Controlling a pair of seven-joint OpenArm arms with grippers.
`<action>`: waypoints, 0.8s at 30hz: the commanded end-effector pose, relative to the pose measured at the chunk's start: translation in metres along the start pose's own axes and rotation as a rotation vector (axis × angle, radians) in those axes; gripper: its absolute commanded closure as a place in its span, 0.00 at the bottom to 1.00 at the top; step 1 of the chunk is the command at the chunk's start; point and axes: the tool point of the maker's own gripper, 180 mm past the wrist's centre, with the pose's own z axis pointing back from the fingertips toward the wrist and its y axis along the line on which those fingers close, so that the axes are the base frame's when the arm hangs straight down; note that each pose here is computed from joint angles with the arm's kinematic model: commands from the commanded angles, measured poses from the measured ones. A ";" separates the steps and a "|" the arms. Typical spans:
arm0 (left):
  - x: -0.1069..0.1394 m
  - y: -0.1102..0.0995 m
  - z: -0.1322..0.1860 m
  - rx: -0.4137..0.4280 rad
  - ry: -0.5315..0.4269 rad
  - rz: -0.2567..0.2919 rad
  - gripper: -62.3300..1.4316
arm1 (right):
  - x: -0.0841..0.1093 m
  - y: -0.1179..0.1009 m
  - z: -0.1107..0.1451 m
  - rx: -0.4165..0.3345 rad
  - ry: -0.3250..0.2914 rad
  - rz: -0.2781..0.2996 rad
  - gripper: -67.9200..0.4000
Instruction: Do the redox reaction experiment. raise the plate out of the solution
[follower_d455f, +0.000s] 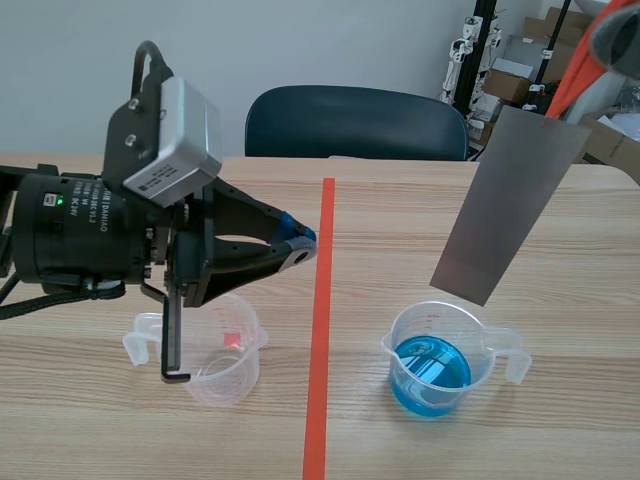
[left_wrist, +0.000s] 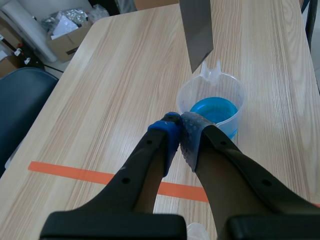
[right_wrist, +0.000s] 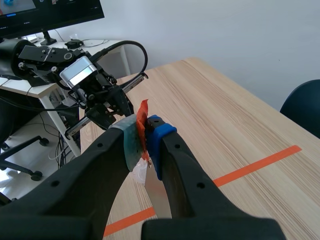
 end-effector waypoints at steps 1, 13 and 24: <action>0.007 0.000 -0.005 -0.003 -0.029 -0.007 0.93 | 0.015 0.000 -0.003 0.012 -0.041 0.014 0.99; 0.011 -0.005 -0.017 -0.046 -0.053 -0.009 0.93 | 0.015 0.000 -0.003 0.012 -0.041 0.014 0.99; 0.011 -0.006 -0.017 -0.054 -0.048 -0.010 0.93 | 0.015 0.000 -0.003 0.013 -0.041 0.014 0.99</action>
